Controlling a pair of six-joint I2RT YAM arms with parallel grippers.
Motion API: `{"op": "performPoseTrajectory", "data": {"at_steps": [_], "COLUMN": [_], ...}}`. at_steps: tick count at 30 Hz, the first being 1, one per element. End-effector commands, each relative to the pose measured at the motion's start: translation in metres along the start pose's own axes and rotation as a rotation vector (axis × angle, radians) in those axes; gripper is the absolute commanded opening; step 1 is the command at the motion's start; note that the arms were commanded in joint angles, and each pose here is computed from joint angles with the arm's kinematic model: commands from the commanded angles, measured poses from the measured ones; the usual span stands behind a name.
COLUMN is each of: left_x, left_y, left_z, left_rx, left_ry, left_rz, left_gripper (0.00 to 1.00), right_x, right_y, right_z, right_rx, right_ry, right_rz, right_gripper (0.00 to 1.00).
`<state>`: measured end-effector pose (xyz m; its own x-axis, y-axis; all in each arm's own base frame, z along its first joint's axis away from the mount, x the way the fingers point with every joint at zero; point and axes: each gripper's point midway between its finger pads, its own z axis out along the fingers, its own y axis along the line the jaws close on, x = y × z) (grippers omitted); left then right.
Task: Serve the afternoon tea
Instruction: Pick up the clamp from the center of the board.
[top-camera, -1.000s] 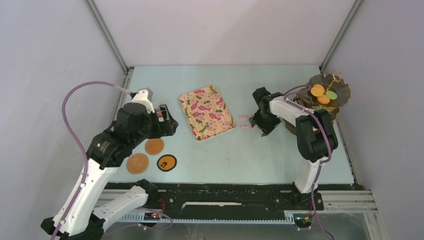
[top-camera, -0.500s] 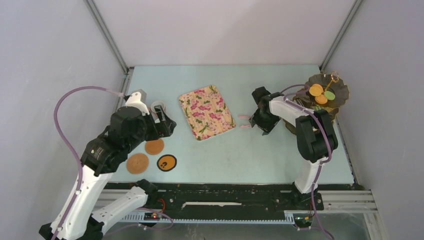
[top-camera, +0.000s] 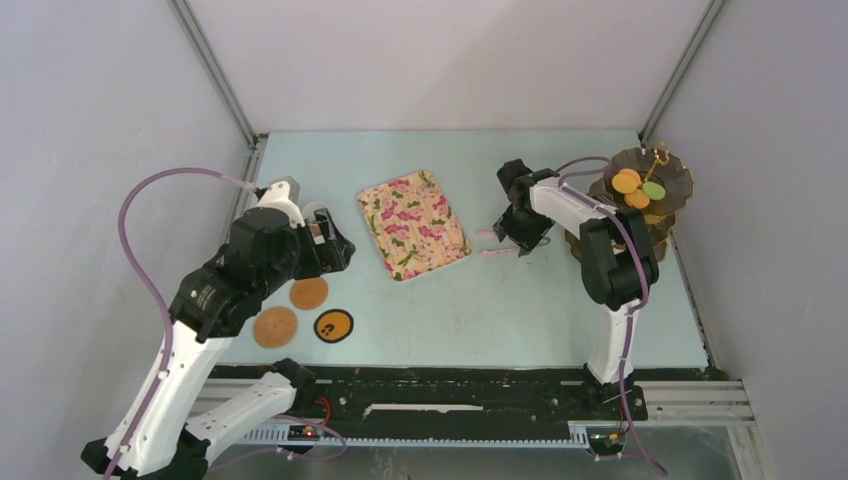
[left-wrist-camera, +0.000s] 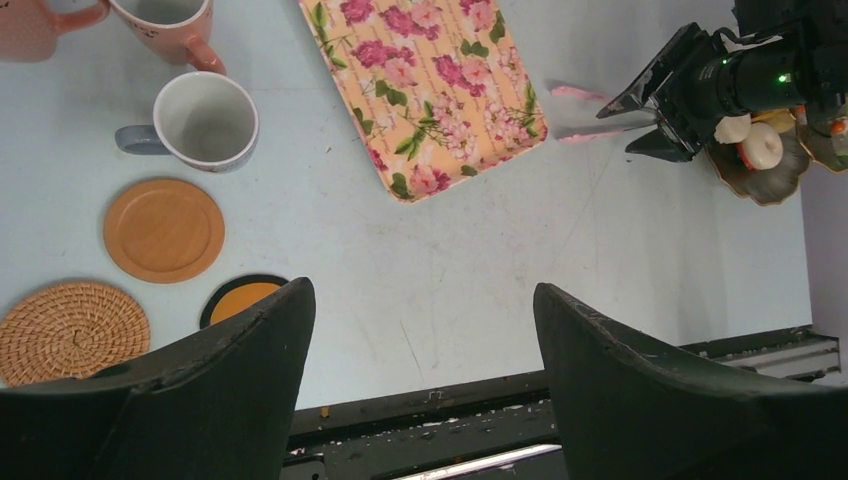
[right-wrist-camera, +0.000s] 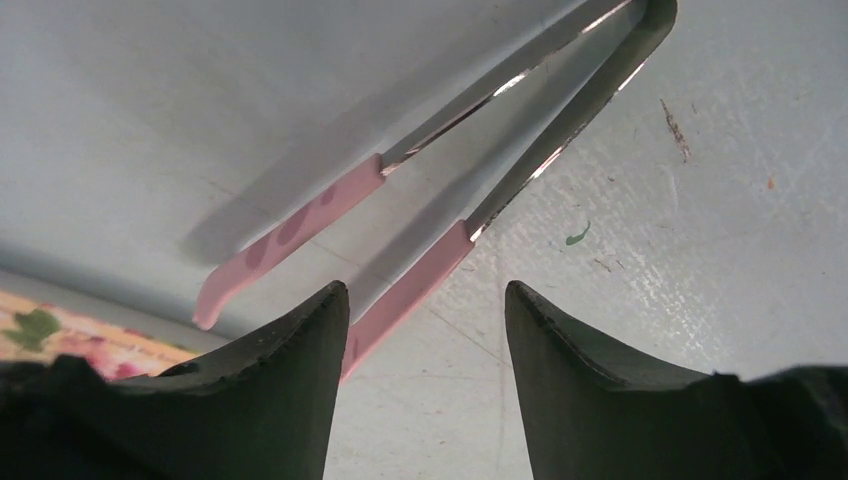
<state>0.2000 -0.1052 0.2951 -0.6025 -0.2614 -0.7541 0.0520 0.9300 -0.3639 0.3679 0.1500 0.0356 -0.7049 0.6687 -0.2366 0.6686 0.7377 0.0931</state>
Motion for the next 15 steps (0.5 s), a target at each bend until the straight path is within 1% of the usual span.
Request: {"op": "performPoseTrajectory", "data": {"at_steps": [1,3,5,8,12,13,14,15], "left_x": [-0.013,-0.014,-0.015,-0.015,-0.011,-0.011,-0.01,-0.011], "left_y": [0.0,0.002,0.003,0.006,0.009,0.01,0.01,0.011], "left_z": [-0.006,-0.005,-0.005,-0.003,0.0,0.0,0.001,0.001], "left_rx": [-0.003,-0.009,-0.012,-0.018,-0.024,-0.025,-0.027,-0.031], "left_ry": [-0.029,-0.028,-0.028,-0.021,-0.009,-0.007,-0.005,-0.005], "left_rz": [0.025,0.034,0.038,0.044,0.053,0.055,0.061,0.063], "left_gripper": [0.87,0.87,0.87,0.87,0.87,0.87,0.87,0.87], "right_x": [-0.001,0.003,0.004,-0.001,-0.015,-0.019,-0.026,-0.033], "right_y": [0.001,0.0,0.0,0.004,0.016,0.019,0.023,0.026], "right_z": [0.001,0.005,0.008,0.011,0.012,0.012,0.01,0.008], "right_rx": [0.052,0.073,0.084,0.082,0.071,0.07,0.068,0.071], "right_ry": [-0.013,-0.009,-0.01,-0.038,-0.073,-0.083,-0.101,-0.121], "right_rz": [0.039,0.048,0.056,0.033,-0.052,-0.086,-0.116,-0.156], "right_gripper": [0.59,0.52,0.43,0.32,0.13,0.05,0.0,0.0]}}
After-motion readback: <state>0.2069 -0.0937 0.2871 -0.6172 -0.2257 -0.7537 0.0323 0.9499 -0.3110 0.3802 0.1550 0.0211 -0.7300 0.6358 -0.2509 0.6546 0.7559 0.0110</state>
